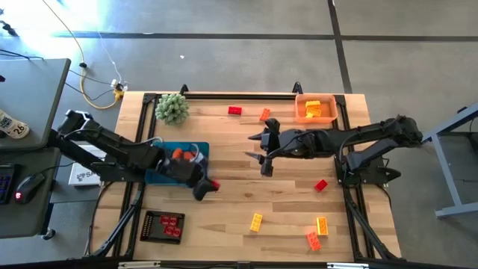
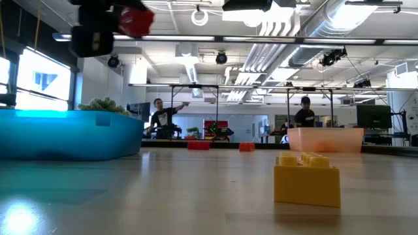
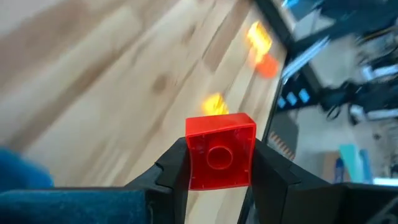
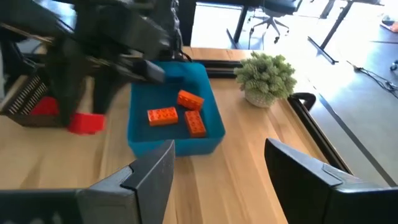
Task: Sort & place blocks by color
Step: Put the red game piece into the black bin
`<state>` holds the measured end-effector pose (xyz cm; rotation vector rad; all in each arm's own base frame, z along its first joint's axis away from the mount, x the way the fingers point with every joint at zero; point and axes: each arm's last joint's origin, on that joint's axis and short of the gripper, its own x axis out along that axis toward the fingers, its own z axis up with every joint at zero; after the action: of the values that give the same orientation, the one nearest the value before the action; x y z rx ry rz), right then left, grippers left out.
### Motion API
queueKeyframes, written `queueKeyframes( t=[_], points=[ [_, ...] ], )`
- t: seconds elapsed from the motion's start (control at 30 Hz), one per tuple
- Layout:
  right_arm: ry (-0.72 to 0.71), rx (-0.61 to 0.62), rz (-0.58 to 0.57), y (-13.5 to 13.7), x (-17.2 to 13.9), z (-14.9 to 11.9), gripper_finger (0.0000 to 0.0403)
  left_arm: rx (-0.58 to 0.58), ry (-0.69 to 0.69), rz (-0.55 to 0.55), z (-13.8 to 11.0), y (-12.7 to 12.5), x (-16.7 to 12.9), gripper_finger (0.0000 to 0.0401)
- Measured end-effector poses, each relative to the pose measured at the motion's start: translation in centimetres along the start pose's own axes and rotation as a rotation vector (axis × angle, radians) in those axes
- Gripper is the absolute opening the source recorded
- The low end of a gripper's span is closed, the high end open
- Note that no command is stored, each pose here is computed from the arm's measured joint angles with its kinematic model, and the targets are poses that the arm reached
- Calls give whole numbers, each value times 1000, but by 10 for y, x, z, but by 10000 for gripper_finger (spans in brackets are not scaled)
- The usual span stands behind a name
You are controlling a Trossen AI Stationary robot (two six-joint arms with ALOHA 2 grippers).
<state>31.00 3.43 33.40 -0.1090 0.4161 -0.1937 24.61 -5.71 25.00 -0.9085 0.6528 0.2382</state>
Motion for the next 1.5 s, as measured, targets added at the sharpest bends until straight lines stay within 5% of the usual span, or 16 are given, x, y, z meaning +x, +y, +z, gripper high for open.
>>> queueKeyframes(
  t=[0.7, 0.87, 1.5],
  points=[
    [58, 22, -79, -27, 7, -6, 236, -198, 394, 236, -122, -8, -42, 104],
    [60, 29, -94, -32, 9, -6, 236, -235, 418, 346, -134, 1, -51, 113],
    [63, 35, -100, -36, 10, -6, 236, -190, 566, 495, -160, 7, -34, 126]
  ],
)
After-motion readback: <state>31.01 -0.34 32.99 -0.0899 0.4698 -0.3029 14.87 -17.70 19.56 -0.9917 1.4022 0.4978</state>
